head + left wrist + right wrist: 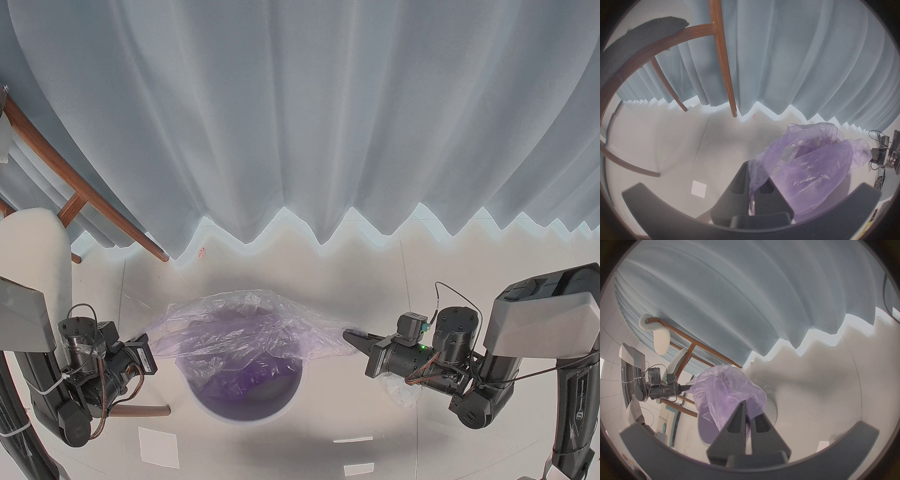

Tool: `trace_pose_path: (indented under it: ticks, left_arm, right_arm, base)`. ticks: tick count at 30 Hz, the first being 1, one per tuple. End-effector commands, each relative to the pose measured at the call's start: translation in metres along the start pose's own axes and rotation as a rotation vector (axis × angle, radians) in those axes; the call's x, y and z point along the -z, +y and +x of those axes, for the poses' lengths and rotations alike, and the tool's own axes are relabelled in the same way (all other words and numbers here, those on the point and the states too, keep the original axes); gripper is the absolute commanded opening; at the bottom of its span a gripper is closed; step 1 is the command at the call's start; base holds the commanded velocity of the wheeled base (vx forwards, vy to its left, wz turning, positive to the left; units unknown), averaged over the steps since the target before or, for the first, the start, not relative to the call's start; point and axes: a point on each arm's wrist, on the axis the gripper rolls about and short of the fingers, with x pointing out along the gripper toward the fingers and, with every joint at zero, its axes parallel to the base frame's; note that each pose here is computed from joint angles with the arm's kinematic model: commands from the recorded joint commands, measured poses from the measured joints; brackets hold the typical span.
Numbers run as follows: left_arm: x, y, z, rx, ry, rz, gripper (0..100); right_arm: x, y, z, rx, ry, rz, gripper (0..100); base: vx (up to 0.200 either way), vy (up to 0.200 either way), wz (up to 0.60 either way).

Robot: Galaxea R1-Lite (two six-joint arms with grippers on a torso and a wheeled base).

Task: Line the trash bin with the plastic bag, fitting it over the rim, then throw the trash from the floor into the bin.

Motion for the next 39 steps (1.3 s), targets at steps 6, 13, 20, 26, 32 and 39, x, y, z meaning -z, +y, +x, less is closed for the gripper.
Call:
trace_pose_path:
  ticks: [6,13,20,26,32,39]
  left_arm:
    - [0.002,0.0,-0.005,0.001,0.01,0.002,0]
    - [0.0,-0.005,-0.011,0.024,-0.001,0.01,100]
    - [0.0,-0.004,-0.019,-0.003,-0.002,0.024,100]
    - [-0.005,-0.006,-0.031,0.009,-0.032,0.044,100]
    - [-0.021,-0.017,-0.048,0.075,-0.131,0.044,100]
    - [-0.03,-0.028,-0.064,0.075,-0.212,0.058,100]
  right_arm:
    - [-0.005,0.01,-0.002,-0.006,-0.027,-0.012,0]
    - [-0.005,0.012,-0.003,-0.003,-0.029,-0.013,0]
    - [-0.003,0.014,-0.003,-0.002,-0.023,-0.012,100]
    - [-0.012,0.02,-0.013,-0.009,-0.041,0.018,100]
    - [-0.022,0.039,-0.041,-0.034,-0.043,0.075,100]
    - [-0.022,0.052,-0.064,-0.039,-0.024,0.125,100]
  base:
    - [0.0,0.0,0.0]
    - [0.0,0.0,0.0]
    - [0.0,0.0,0.0]
    - [0.0,0.0,0.0]
    - [0.0,0.0,0.0]
    - [0.0,0.0,0.0]
